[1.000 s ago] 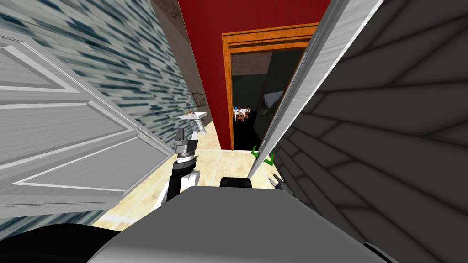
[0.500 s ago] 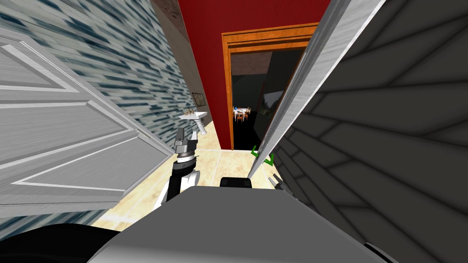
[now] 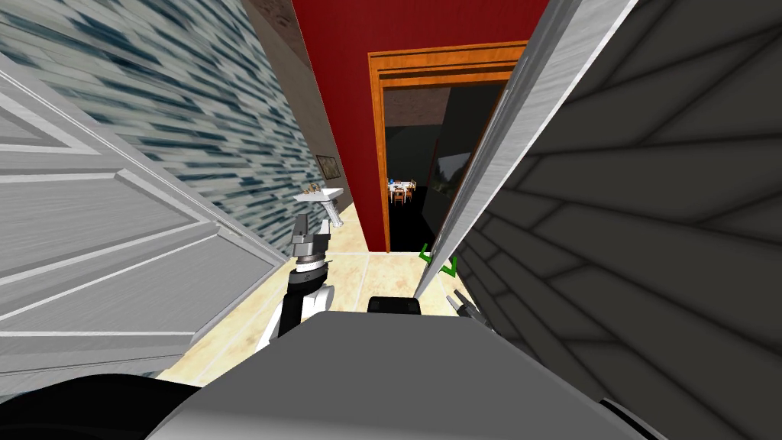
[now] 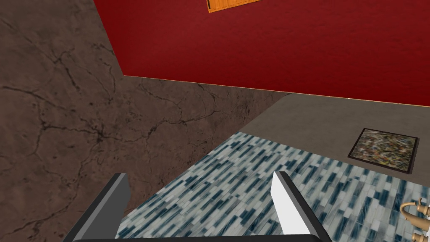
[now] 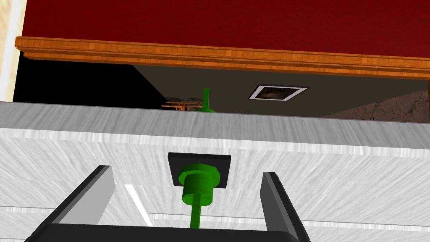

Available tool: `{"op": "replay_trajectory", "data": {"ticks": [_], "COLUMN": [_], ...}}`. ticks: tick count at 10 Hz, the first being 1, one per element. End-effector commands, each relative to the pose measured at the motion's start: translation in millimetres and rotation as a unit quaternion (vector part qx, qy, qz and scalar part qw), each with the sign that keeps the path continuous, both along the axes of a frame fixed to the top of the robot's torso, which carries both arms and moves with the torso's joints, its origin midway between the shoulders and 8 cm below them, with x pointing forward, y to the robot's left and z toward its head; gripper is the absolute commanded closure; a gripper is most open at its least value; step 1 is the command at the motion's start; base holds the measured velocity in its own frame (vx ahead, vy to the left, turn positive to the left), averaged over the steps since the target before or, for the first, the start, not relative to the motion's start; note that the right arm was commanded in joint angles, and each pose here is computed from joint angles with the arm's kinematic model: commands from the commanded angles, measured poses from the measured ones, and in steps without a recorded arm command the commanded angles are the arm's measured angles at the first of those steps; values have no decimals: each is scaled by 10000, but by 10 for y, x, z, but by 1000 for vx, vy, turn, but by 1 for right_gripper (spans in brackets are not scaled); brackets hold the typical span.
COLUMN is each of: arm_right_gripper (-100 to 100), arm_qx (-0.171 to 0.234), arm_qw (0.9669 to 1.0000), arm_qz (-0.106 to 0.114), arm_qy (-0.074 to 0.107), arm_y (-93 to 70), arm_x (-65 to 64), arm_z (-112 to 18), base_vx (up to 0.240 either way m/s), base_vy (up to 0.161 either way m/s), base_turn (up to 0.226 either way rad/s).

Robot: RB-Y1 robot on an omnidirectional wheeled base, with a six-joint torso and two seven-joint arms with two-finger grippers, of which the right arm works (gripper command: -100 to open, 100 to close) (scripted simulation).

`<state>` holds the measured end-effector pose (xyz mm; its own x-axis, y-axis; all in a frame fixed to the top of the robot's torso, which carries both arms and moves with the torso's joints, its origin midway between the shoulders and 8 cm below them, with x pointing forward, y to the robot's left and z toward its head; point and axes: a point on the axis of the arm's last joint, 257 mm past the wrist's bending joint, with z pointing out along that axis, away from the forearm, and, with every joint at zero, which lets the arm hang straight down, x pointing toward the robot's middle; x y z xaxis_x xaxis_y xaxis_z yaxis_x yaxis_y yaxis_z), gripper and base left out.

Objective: Pull the door open

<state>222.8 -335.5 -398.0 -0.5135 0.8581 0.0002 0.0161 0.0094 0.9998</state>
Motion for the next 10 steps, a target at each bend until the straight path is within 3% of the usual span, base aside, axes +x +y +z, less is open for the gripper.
{"op": "replay_trajectory", "data": {"ticks": [1, 3, 5, 6, 9, 10], "arm_right_gripper": [-100, -100, -100, -100, -100, -100], "arm_qx": [34, 34, 88, 82, 107, 84], "arm_qw": [9997, 9997, 9974, 9975, 9947, 9950], "arm_qz": [251, 251, 713, 706, 1021, 995], "arm_qy": [31, 31, 40, 53, 28, 77], "arm_y": [147, 147, 404, 398, 570, 544], "arm_x": [68, 68, 172, 167, 233, 215], "arm_z": [-16, -16, -17, -24, -7, -33], "base_vx": [80, 30, 2, -26, -41, -33], "base_vy": [97, 41, -20, -54, -83, -71], "base_turn": [-257, -50, -213, -66, -39, -29]}}
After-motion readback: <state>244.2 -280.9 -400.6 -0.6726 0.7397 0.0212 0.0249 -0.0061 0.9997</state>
